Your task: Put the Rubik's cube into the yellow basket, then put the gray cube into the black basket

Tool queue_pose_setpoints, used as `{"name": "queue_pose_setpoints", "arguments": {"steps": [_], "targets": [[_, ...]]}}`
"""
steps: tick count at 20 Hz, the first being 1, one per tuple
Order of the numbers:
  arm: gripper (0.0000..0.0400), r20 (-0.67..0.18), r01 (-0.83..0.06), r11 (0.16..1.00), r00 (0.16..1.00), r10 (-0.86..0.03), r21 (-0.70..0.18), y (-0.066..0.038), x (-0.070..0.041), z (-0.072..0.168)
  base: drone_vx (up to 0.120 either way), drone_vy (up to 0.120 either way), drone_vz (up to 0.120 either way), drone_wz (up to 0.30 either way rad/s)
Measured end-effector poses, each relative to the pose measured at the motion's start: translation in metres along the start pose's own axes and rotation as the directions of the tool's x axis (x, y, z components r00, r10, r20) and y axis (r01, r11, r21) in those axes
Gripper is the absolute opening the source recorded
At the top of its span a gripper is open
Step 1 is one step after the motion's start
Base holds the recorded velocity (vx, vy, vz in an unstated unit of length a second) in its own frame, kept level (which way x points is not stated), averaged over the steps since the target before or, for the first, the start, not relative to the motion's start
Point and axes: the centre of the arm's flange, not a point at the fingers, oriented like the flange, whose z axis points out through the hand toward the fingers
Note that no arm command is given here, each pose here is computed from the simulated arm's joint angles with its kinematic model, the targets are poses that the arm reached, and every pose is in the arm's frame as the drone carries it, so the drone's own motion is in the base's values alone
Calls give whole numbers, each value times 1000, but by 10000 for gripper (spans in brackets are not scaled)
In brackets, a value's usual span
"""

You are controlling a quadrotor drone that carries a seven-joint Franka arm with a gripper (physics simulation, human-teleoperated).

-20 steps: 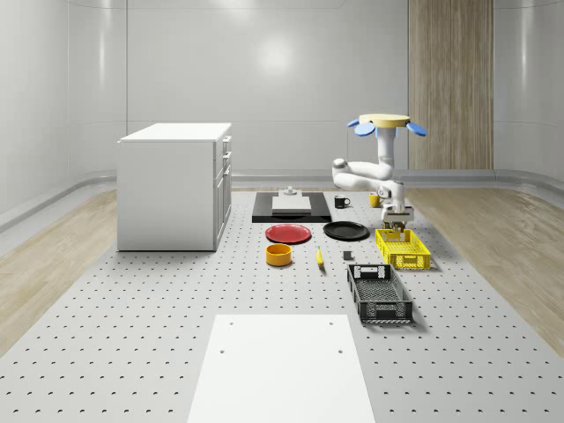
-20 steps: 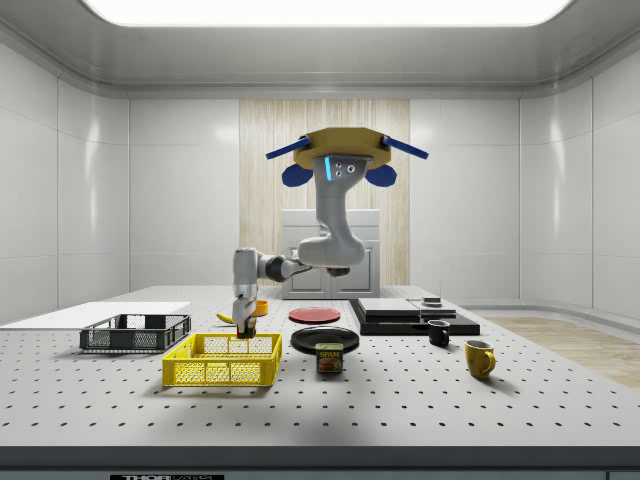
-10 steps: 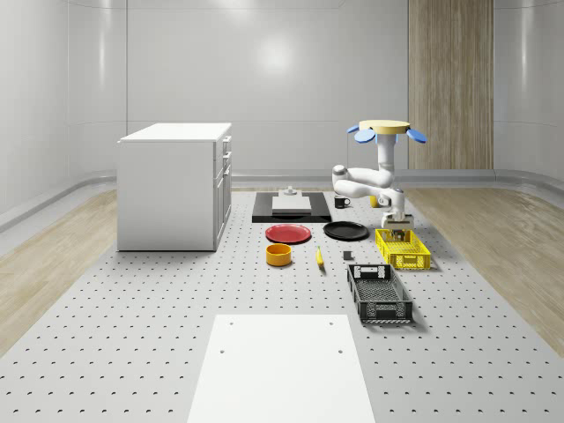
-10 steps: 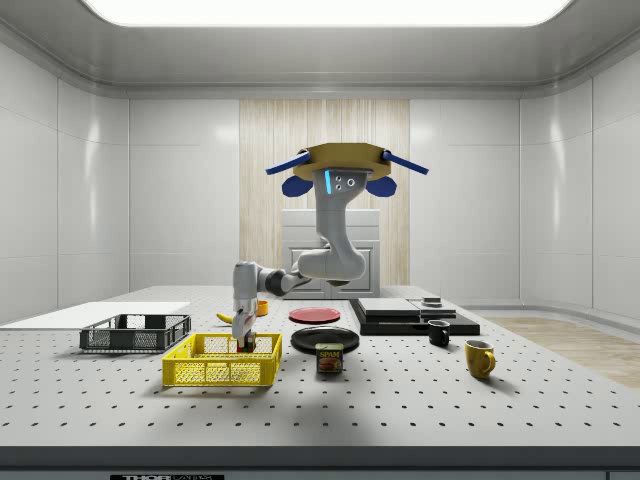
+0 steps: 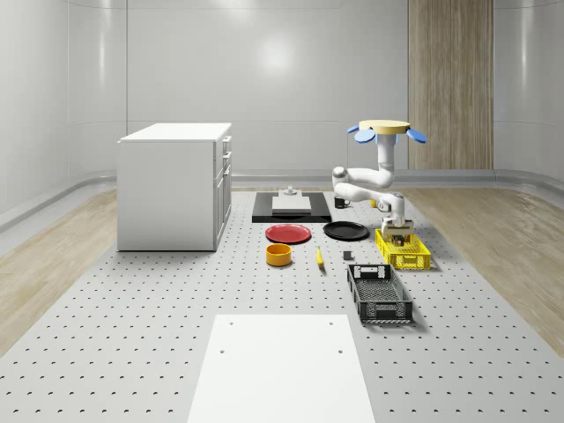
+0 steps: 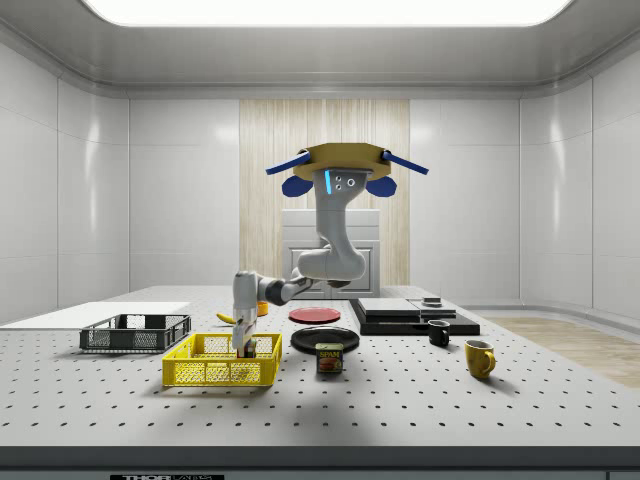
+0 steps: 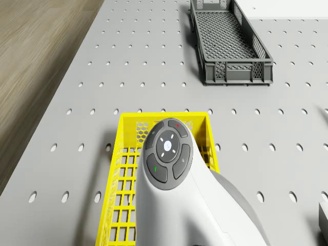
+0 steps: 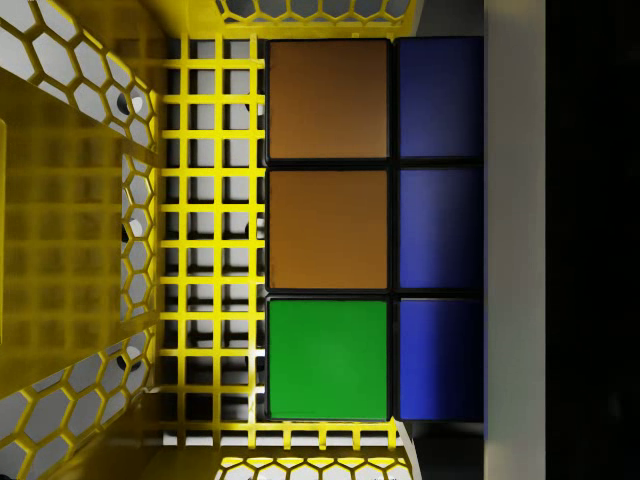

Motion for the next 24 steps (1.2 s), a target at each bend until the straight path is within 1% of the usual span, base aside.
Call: {"name": "queue_pose_setpoints", "arguments": {"steps": [4,5,7,10,13,17,22,24], "targets": [[325,0,0,1000,1000,0,0,0,0,9,0,0,0,0],[331,0,0,1000,1000,0,0,0,0,10,0,0,0,0],[358,0,0,1000,1000,0,0,0,0,11,0,0,0,0],[380,0,0,1000,1000,0,0,0,0,6,0,0,0,0],[391,0,0,1000,1000,0,0,0,0,-4,0,0,0,0],[397,0,0,1000,1000,0,0,0,0,-19,0,0,120,0],[399,0,0,1000,1000,0,0,0,0,-28,0,0,120,0],[399,0,0,1000,1000,0,0,0,0,-30,0,-100,100,0]]}}
